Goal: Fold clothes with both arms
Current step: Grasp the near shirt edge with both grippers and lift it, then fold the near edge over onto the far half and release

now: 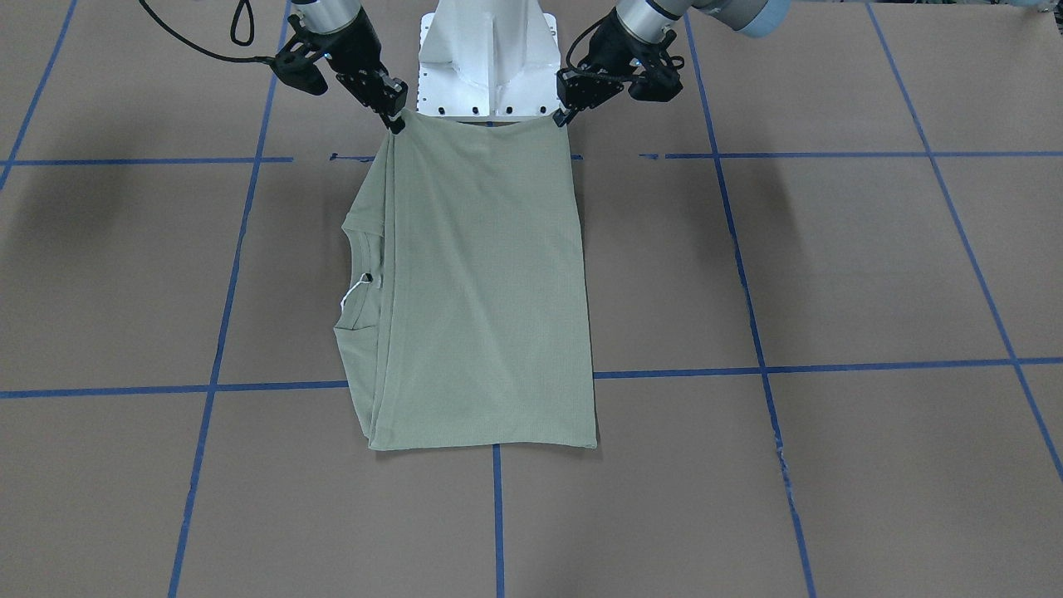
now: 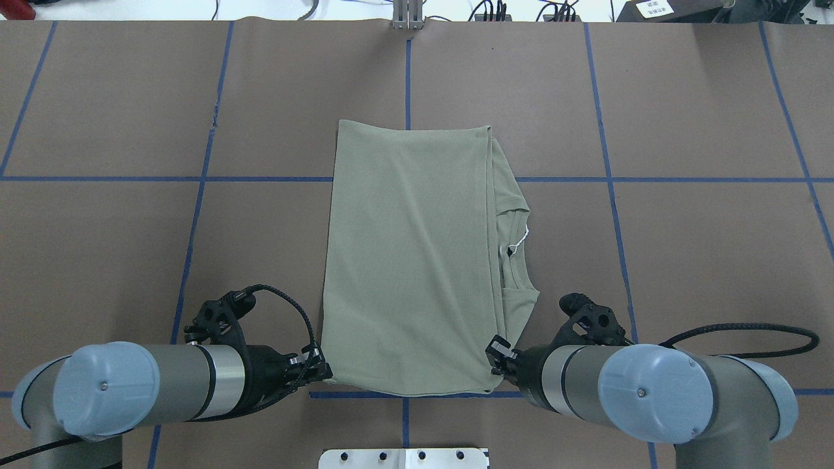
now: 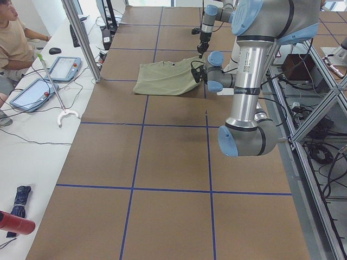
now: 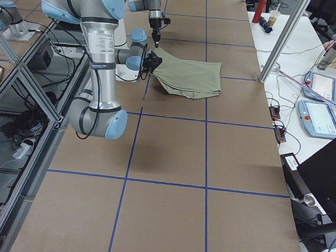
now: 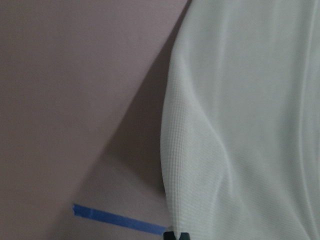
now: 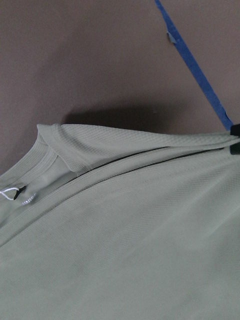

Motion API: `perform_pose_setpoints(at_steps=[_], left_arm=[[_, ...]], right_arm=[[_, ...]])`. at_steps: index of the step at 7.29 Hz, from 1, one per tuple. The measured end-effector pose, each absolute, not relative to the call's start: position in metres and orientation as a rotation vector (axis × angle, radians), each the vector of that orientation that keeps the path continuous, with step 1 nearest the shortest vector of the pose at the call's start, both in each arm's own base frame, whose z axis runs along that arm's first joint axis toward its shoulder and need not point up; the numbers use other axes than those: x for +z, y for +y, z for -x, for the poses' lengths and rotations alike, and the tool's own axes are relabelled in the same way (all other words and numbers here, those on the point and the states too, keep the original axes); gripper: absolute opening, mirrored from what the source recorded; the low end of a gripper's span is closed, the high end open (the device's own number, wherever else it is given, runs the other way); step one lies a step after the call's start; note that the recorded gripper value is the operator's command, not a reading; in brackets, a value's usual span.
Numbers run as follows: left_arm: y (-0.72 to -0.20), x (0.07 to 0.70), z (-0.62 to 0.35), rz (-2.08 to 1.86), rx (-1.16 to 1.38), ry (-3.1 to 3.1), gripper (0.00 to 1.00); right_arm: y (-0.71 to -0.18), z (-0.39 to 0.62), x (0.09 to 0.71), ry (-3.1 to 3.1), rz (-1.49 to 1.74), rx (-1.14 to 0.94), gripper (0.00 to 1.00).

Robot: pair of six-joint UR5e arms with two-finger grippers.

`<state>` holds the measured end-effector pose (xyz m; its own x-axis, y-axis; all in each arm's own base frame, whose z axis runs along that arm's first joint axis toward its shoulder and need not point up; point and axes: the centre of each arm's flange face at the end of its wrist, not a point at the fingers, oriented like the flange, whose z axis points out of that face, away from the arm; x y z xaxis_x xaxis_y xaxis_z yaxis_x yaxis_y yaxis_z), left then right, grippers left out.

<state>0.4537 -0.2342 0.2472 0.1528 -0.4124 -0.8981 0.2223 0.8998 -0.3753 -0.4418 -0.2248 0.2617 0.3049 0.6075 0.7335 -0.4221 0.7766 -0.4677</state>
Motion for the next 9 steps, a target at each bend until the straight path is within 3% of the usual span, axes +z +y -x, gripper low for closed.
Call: perform_pose_setpoints(at_steps=[2,4,6,8,9], left_arm=[[-0.3,0.223,-0.437,0.032,-0.508,1.371,0.0],[-0.386,0.217,-0.428,-0.113,-0.575,1.341,0.0],[-0.448,0.231,-0.438,-0.189,-0.607,1.277,0.0],[-0.491,0.251,-0.457,-0.229,-0.619,1.247,0.0],[-0.507,0.262,-0.468,-0.245,-0.62,1.241,0.0]], right_arm=[[-0.277,0.431,0.261,-1.069,0.129,0.757,0.0],[-0.365,0.439,0.259,-1.049,0.031,0.791,0.0],[-0.466,0.442,0.26,-0.999,-0.008,0.801,0.0],[-0.53,0.464,0.258,-0.945,-0.023,0.809,0.0],[-0.549,0.474,0.258,-0.924,-0.031,0.802,0.1]])
